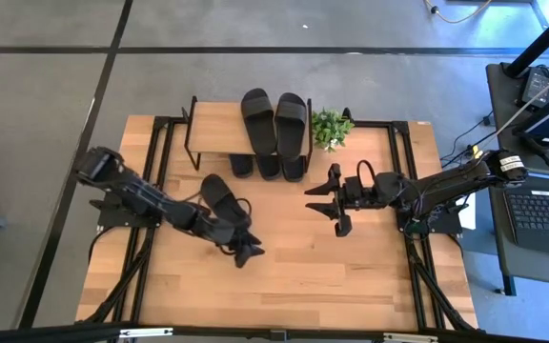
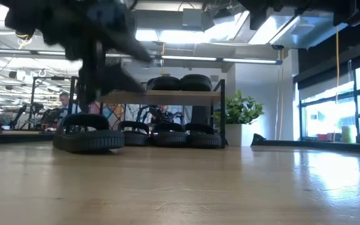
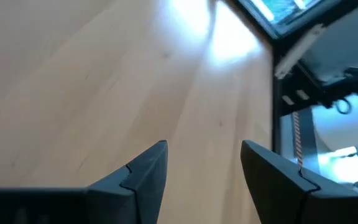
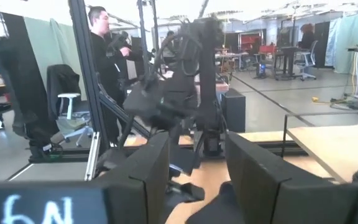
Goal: Pick and place slides into the shelf
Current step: Put the black slide under the shelf
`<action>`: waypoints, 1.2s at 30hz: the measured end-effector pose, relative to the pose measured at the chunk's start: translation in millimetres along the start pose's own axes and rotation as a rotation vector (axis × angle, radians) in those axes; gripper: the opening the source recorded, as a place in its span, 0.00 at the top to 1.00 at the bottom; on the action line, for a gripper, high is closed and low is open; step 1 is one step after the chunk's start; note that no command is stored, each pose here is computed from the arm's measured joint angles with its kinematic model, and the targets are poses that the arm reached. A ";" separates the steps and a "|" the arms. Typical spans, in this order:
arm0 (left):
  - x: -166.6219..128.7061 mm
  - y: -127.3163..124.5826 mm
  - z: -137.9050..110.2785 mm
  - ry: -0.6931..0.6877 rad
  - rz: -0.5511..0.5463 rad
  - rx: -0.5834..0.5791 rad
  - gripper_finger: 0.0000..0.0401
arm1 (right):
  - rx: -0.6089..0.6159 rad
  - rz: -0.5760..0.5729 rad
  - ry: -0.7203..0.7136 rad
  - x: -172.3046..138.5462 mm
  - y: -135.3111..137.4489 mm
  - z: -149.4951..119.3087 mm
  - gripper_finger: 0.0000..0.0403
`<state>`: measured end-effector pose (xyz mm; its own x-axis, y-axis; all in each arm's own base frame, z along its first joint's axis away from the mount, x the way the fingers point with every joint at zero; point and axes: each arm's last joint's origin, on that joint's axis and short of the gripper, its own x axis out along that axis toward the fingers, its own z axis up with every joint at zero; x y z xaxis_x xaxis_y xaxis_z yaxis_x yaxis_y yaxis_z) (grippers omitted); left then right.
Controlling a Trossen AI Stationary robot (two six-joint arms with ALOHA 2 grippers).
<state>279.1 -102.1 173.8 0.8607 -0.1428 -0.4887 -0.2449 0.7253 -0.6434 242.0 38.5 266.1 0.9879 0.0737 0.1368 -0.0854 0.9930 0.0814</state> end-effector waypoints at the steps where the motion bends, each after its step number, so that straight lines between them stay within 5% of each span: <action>1: 4.8 3.3 -3.3 0.006 0.019 -0.018 0.51 | 0.001 -0.001 0.009 0.0 -0.1 -0.9 0.61; 17: 22.8 34.7 -34.2 0.076 0.303 -0.096 0.51 | 0.004 -0.006 0.046 -0.1 -0.9 -4.5 0.61; 36: 18.9 40.7 -39.4 0.170 0.370 -0.146 0.51 | 0.018 -0.011 0.092 -0.3 -1.5 -8.9 0.61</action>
<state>267.8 -101.8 115.1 0.6205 -0.0089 -0.7841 -0.5943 0.6471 -0.4776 242.9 37.8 257.1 0.9964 0.0719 0.0447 -0.0760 0.9921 0.1001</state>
